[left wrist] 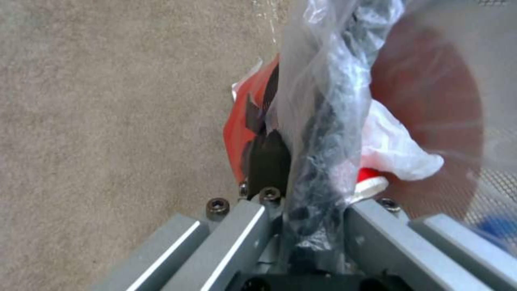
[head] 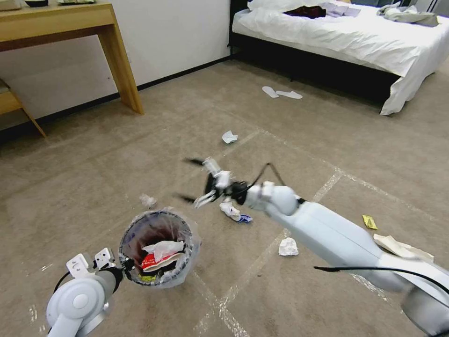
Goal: Pick up the trash bin and place the garbage on the floor into it.
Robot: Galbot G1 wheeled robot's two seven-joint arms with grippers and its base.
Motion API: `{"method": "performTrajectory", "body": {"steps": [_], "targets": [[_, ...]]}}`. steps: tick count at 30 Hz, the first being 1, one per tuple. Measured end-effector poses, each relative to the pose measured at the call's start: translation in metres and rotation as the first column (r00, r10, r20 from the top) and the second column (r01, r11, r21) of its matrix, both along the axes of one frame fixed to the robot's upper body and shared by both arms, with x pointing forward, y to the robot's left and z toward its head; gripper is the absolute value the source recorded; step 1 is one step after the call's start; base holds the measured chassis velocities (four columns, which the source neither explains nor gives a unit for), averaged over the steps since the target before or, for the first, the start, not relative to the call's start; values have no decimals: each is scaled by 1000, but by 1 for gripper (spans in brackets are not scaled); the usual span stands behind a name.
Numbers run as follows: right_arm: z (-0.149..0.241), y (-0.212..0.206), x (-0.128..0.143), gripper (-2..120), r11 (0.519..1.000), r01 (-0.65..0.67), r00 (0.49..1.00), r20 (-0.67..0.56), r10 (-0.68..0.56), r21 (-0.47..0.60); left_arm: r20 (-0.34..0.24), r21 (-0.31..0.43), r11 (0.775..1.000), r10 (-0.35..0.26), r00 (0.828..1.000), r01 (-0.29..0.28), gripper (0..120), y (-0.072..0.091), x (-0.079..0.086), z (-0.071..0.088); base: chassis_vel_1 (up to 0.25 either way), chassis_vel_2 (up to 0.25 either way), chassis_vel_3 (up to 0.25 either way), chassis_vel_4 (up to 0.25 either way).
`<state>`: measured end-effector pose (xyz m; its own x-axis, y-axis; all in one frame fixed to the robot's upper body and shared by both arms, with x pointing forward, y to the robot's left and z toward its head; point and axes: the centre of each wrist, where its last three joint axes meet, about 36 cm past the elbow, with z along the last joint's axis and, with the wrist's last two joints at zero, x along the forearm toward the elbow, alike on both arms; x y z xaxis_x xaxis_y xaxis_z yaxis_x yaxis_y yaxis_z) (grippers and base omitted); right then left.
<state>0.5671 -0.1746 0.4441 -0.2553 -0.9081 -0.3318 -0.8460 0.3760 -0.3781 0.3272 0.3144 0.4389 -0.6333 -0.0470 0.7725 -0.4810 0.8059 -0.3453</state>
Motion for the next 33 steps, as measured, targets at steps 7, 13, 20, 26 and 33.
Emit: {"method": "performTrajectory", "body": {"steps": [7, 13, 20, 26, 33], "targets": [[19, -83, -30, 100, 899, 417, 909, -89, -408, 138, 3, 11, 1000, 11, 1000, -11, 0, 5, -1, 4, 0, 0, 0, 0], [13, -107, -61, 100, 778, 592, 805, -191, -561, 210, 7, 11, 999, 33, 999, -33, 0, 7, -10, 9, 0, 0, 0, 0], [-12, -160, -109, 100, 597, 773, 634, -249, -732, 213, 17, 16, 999, 36, 999, -36, 0, 7, -11, 17, 0, 0, 0, 0], [-40, -179, -151, 100, 494, 849, 528, -291, -798, 188, 12, 22, 999, 36, 999, -36, 0, 8, -13, 17, 0, 0, 0, 0], [-67, -170, -194, 100, 386, 901, 431, -320, -844, 196, 16, 17, 999, 37, 999, -37, 0, 4, -16, 19, 0, 0, 0, 0]]}}
